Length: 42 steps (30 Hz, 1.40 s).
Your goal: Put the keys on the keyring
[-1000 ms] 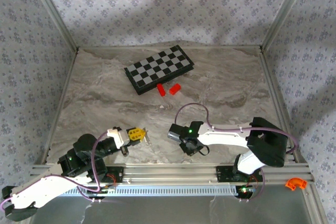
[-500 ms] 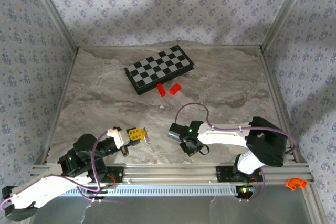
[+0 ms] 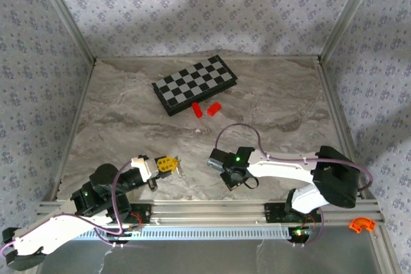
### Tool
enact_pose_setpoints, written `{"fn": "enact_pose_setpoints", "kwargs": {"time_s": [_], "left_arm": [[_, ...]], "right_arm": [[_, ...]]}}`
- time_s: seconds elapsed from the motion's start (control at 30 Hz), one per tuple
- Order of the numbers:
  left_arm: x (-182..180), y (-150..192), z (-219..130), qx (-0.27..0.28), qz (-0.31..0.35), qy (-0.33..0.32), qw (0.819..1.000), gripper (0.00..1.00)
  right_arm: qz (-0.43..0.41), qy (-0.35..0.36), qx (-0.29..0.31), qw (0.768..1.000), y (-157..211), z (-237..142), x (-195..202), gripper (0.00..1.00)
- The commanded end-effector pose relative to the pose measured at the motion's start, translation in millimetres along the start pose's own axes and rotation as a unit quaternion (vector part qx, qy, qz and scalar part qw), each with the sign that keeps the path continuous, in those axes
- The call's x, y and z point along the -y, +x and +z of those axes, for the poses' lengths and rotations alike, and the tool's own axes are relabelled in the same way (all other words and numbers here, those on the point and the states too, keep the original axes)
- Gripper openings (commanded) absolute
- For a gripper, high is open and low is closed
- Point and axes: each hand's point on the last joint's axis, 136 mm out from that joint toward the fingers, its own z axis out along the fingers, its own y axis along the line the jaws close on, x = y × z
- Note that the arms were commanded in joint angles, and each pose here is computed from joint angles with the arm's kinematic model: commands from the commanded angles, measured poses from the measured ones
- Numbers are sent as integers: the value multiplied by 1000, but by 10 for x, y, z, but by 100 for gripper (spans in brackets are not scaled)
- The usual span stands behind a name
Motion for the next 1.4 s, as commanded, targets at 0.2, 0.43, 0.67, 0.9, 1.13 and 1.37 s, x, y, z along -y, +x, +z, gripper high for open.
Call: {"fn": "enact_pose_setpoints", "kwargs": {"time_s": [0.2, 0.43, 0.67, 0.9, 1.13, 1.37], "left_arm": [[11, -155, -31, 30, 1, 3, 1000, 0], [96, -141, 28, 27, 5, 29, 999, 0], [258, -220, 110, 29, 5, 82, 996, 0], [401, -327, 226, 27, 11, 134, 991, 0], [452, -347, 286, 16, 18, 154, 988, 0], [475, -304, 319, 9, 23, 161, 987, 0]], "right_arm": [[-41, -35, 81, 995, -158, -266, -90, 1], [-107, -131, 246, 954, -389, -992, -323, 0], [-139, -254, 390, 874, -431, -1878, -433, 0], [-236, -292, 391, 840, -339, -2115, -688, 0], [-258, -291, 387, 836, -388, -2200, -761, 0], [-278, -268, 396, 833, -416, -2273, -818, 0]]}}
